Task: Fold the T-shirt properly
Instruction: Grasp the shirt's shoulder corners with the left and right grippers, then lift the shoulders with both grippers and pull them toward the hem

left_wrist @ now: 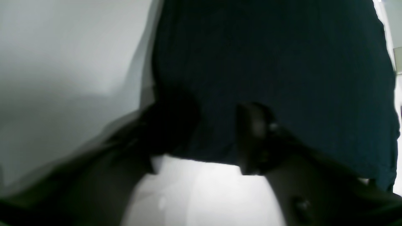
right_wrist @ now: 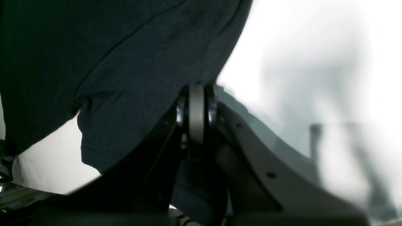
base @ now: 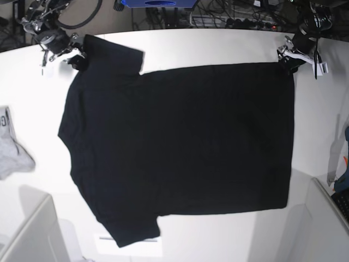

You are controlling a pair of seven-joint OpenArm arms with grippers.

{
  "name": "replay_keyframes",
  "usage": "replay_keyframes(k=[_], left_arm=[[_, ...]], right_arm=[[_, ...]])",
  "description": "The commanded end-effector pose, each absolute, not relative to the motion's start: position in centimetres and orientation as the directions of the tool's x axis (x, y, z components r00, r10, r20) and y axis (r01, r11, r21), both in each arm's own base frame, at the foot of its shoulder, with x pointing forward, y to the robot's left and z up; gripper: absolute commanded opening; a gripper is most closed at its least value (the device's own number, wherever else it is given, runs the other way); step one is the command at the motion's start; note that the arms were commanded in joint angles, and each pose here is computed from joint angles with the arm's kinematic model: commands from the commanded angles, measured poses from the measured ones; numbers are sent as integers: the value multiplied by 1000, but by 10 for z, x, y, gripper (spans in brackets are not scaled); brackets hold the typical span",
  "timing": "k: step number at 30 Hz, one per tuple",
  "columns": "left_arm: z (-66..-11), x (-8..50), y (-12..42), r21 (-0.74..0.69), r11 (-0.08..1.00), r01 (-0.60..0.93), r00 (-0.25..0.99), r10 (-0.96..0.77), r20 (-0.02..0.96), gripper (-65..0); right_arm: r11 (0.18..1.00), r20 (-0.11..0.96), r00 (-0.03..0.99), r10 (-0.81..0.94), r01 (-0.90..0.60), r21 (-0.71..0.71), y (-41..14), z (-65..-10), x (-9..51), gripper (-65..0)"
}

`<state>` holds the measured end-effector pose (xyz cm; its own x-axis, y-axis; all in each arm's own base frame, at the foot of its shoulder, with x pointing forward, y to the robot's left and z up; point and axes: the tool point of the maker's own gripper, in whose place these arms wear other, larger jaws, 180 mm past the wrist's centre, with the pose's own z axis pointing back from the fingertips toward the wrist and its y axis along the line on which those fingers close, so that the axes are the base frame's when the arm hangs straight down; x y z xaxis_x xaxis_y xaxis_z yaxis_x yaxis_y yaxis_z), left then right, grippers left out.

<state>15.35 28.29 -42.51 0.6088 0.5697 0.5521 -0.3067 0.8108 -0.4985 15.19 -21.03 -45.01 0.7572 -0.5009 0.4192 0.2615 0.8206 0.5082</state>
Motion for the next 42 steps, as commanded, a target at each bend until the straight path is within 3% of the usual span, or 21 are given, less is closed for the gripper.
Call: replay_keyframes(k=[1,3,4,11,25,31,36,42], left_arm=[[-430,145,285,-474,820,-321,640,557,530,-474],[-430,146,284,-476,820,-318,641,556,530,-617],[-430,146,284,-476,820,-317,640,556,531,-650],[-432,139,289,-464,822,-330,646,555,523,-650],[-371,115,285,-302,937,-174,713,331,618,-650],[-348,147,278,-295,948,-116,655,297,695,-650],[-347,173,272,-311,947,-87,678,285,678,-650],[-335,198,288,-356,914,-195,610,397,686,-650]], right_arm=[[839,362,803,-474,286,464,-212,-460,134,-650],[840,363,804,-472,284,463,-212,-460,134,-650],[841,367,803,-470,281,462,-212,-459,135,-650],[845,348,815,-463,288,451,-212,-461,119,-650],[934,522,801,-293,123,336,-207,-395,121,-650],[941,568,778,-269,86,327,-209,-385,150,-650],[947,587,775,-235,47,317,-211,-375,180,-650],[936,630,720,-291,79,342,-217,-355,222,-650]])
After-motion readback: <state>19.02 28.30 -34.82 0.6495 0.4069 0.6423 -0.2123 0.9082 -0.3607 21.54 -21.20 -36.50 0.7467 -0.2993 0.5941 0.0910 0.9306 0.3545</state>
